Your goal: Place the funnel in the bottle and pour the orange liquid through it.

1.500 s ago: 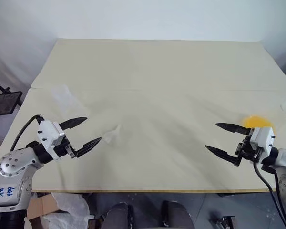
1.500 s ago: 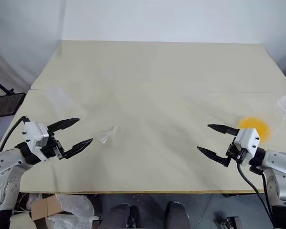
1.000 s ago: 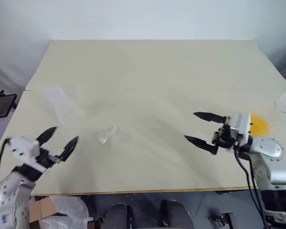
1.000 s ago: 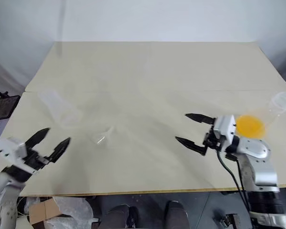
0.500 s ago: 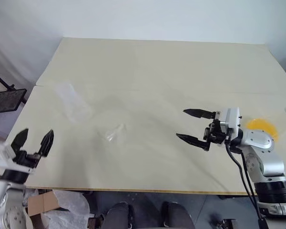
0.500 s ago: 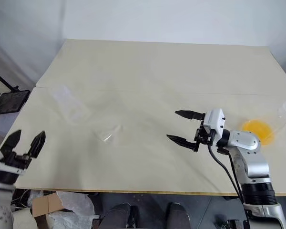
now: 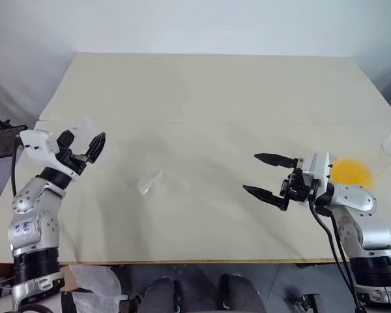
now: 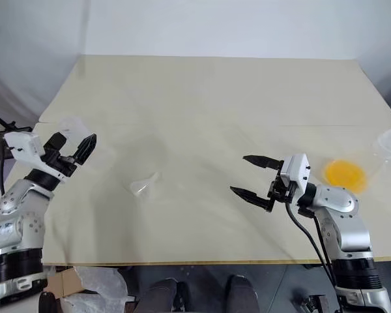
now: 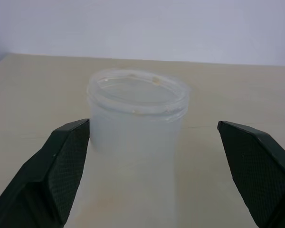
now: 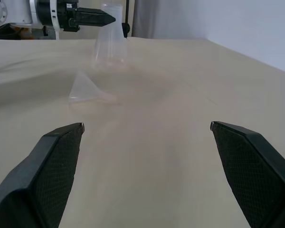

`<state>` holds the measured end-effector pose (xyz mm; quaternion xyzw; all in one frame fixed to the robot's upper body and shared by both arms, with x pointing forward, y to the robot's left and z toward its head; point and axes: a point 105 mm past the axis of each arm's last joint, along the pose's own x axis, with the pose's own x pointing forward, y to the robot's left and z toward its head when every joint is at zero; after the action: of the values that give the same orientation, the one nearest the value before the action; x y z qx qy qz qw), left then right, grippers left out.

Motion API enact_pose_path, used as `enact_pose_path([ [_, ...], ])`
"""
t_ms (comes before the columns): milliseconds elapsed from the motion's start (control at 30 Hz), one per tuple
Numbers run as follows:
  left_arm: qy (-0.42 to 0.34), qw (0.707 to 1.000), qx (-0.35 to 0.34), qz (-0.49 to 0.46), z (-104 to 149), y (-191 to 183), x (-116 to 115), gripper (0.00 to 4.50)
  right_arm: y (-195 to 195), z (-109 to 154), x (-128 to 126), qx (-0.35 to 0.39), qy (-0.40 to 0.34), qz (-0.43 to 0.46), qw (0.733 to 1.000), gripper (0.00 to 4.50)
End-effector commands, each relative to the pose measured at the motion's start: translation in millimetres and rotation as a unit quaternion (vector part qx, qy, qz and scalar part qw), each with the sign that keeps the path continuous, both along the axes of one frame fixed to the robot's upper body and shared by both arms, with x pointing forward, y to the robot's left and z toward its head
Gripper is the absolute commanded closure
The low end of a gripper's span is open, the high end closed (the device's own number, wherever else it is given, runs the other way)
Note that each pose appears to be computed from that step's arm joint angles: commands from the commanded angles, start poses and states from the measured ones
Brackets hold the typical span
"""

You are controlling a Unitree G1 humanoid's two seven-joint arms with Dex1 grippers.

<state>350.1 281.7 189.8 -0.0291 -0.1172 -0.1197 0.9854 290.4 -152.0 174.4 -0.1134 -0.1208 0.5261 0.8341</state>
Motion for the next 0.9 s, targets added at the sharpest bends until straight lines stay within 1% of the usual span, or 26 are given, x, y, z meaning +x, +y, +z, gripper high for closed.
enact_pose_path([
  [33, -0.022, 1.000, 0.014, 0.010, 13.1, 2.2, 6.1, 0.00, 3.8, 11.0, -3.8, 0.007, -0.027, 0.004, 1.000, 0.03],
  [100, -0.026, 0.999, 0.020, 0.006, 15.3, 0.3, 9.8, 0.00, 3.7, 8.4, -3.9, 0.007, -0.024, 0.001, 1.000, 0.03],
  [200, -0.027, 0.999, 0.027, 0.008, 16.4, 0.9, 12.3, 0.55, 3.5, 6.1, -4.0, 0.007, -0.022, -0.002, 1.000, 0.00],
  [367, -0.029, 0.999, 0.036, 0.006, 17.5, 3.0, 11.7, 2.01, 2.9, 4.7, -4.0, 0.010, -0.023, -0.008, 1.000, 0.00],
  [400, -0.029, 0.999, 0.036, 0.006, 17.8, 3.6, 11.6, 2.13, 2.9, 4.4, -3.9, 0.010, -0.024, -0.009, 1.000, 0.00],
  [567, -0.039, 0.998, 0.048, -0.028, 25.0, -6.0, 8.6, 2.13, 0.6, 5.3, -4.5, 0.012, -0.030, -0.021, 0.999, 0.00],
  [600, -0.048, 0.996, 0.048, -0.054, 31.1, -16.2, 9.0, 2.13, -2.4, 6.0, -5.3, 0.011, -0.032, -0.028, 0.999, 0.00],
  [700, -0.087, 0.984, 0.057, -0.147, 56.8, -61.1, 11.9, 2.13, -14.6, 11.4, -9.5, 0.007, -0.047, -0.057, 0.997, 0.00],
  [733, -0.092, 0.980, 0.061, -0.163, 60.5, -68.9, 11.5, 2.13, -16.5, 13.0, -10.7, 0.008, -0.050, -0.063, 0.997, 0.00],
  [800, -0.107, 0.965, 0.068, -0.230, 72.0, -102.2, 10.7, 2.13, -26.5, 20.2, -15.3, 0.012, -0.063, -0.090, 0.994, 0.00],
  [900, -0.122, 0.917, 0.094, -0.367, 81.7, -172.2, 5.7, 2.13, -51.7, 28.2, -32.7, 0.006, -0.074, -0.151, 0.986, 0.00],
])
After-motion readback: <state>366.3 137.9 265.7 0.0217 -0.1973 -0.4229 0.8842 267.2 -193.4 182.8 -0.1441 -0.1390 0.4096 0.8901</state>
